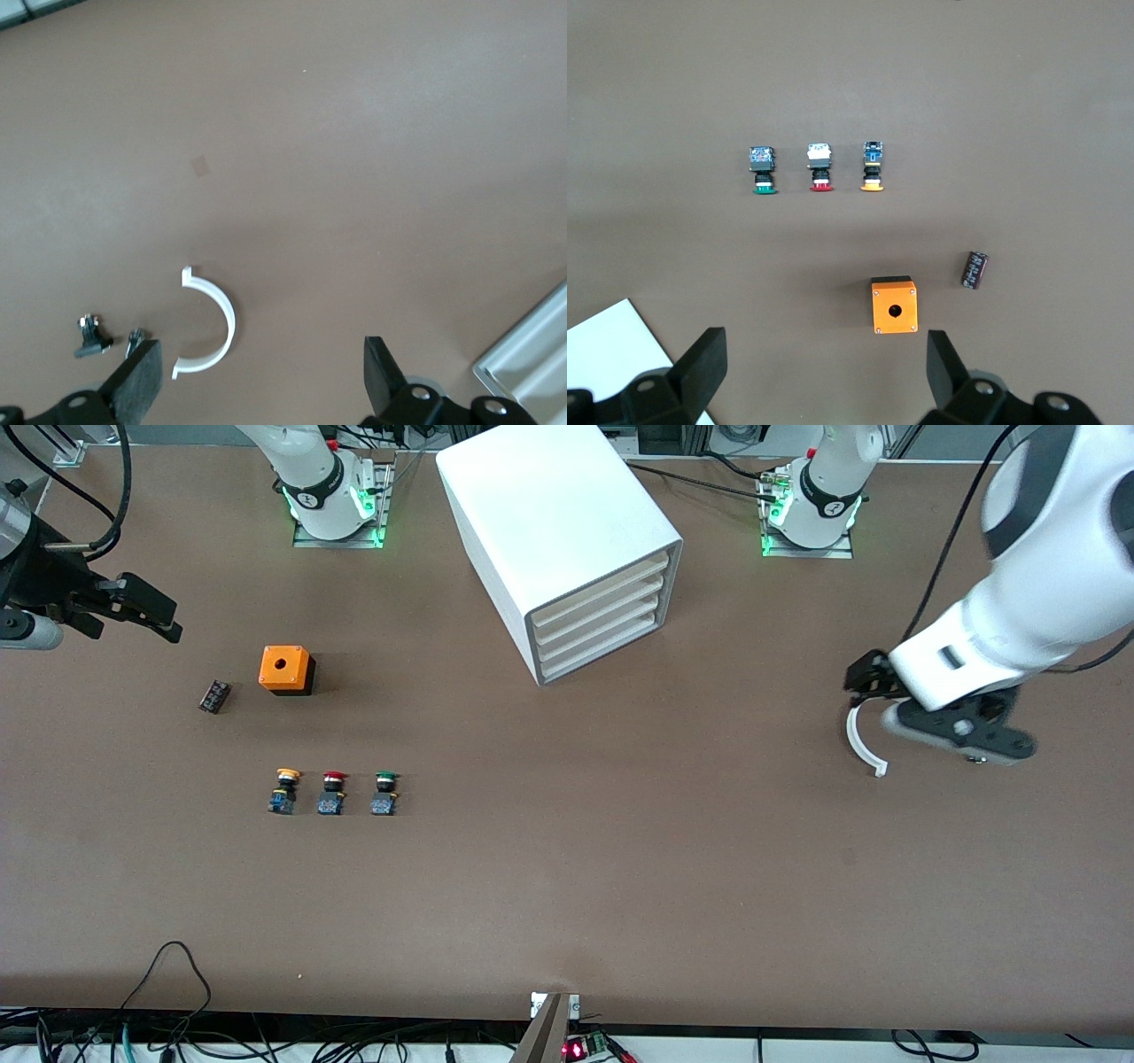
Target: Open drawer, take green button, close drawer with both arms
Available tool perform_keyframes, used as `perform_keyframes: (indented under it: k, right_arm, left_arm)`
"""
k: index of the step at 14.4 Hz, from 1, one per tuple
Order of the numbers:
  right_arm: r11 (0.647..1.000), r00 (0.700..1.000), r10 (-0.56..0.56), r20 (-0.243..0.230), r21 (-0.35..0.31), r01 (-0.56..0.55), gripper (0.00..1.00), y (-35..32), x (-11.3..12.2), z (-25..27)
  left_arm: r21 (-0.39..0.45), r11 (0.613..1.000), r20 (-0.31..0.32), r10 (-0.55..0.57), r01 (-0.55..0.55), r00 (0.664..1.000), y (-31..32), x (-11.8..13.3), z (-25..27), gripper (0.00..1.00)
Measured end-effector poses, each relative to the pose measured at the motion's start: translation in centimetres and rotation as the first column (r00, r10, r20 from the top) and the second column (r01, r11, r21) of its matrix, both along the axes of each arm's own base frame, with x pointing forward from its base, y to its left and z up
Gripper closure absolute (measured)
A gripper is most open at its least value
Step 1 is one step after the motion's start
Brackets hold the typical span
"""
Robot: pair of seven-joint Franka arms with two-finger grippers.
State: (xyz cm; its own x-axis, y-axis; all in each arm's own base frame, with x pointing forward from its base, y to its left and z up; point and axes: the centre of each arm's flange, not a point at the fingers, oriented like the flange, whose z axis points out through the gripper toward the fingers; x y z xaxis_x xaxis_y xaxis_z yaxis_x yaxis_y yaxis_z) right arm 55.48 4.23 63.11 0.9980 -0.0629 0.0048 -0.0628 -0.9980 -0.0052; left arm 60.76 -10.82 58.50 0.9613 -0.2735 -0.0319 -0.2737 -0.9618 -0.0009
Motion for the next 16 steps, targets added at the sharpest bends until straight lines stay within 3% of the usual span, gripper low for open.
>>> perform_keyframes:
  k: [2, 5, 8, 16]
  right_arm:
    - [1.000, 1.000, -0.001, -0.002, 0.000, 0.001, 0.00, 0.0, 0.0, 0.0]
    - [1.000, 1.000, 0.002, -0.008, -0.001, -0.002, 0.00, 0.2, -0.1, -0.1]
    - [1.000, 1.000, 0.007, -0.006, -0.001, -0.007, 0.00, 0.4, -0.1, -0.1]
    - [1.000, 1.000, 0.008, 0.003, 0.000, -0.008, 0.00, 0.5, 0.0, 0.1]
  left_arm:
    - [-0.020, 1.000, 0.016, 0.005, -0.005, 1.000, 2.0, -1.8, 1.2, 0.00]
    - [-0.028, 0.999, 0.118, 0.028, -0.025, 0.993, 3.6, -4.0, 1.5, 0.00]
    - [-0.022, 0.999, 0.105, 0.041, -0.039, 0.994, 4.5, -6.0, -0.3, 0.00]
    - [-0.017, 0.993, 0.057, 0.115, -0.114, 0.992, 5.9, -6.0, -0.8, 0.00]
